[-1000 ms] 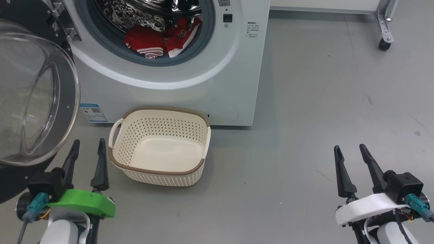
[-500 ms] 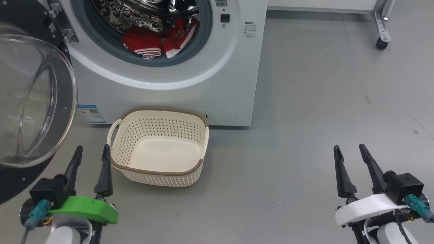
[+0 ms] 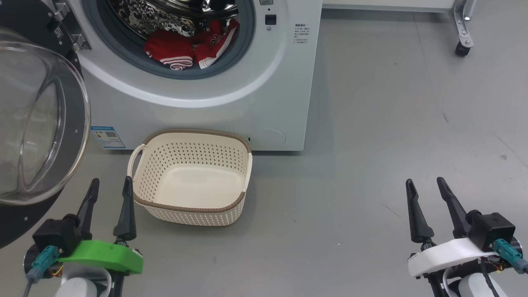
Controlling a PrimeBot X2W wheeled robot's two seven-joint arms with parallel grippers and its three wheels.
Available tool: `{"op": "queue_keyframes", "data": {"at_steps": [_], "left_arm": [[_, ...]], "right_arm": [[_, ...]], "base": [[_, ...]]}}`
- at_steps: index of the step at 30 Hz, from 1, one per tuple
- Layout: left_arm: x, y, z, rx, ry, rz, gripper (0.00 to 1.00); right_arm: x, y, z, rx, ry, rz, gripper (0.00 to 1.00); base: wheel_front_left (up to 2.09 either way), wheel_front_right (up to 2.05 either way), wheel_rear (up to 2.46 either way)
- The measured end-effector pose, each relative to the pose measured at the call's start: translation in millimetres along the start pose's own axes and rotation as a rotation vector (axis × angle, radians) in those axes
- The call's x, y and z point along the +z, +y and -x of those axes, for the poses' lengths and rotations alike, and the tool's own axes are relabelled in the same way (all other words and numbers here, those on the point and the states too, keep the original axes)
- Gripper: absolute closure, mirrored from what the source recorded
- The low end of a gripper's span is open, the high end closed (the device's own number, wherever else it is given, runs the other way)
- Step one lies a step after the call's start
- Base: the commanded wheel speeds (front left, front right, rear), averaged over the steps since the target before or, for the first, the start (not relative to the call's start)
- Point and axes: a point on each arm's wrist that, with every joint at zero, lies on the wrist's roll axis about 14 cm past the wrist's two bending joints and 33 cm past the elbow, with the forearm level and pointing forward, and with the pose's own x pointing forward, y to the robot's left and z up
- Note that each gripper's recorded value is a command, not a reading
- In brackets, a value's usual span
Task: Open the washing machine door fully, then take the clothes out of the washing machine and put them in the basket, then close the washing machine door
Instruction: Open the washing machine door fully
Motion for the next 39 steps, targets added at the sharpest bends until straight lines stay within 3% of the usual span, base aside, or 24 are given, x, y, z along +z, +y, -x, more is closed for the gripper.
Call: {"op": "queue_keyframes", "data": {"at_steps": [39], "left_arm": [[-3.1,-1.3,-0.2,-0.01,0.009,-0.003,0.0]], "right_arm": [[-2.9,-0.7,-0.3,-0.007,0.006,-0.008,0.0]], "base": [[0.0,0.0,0.0]]}}
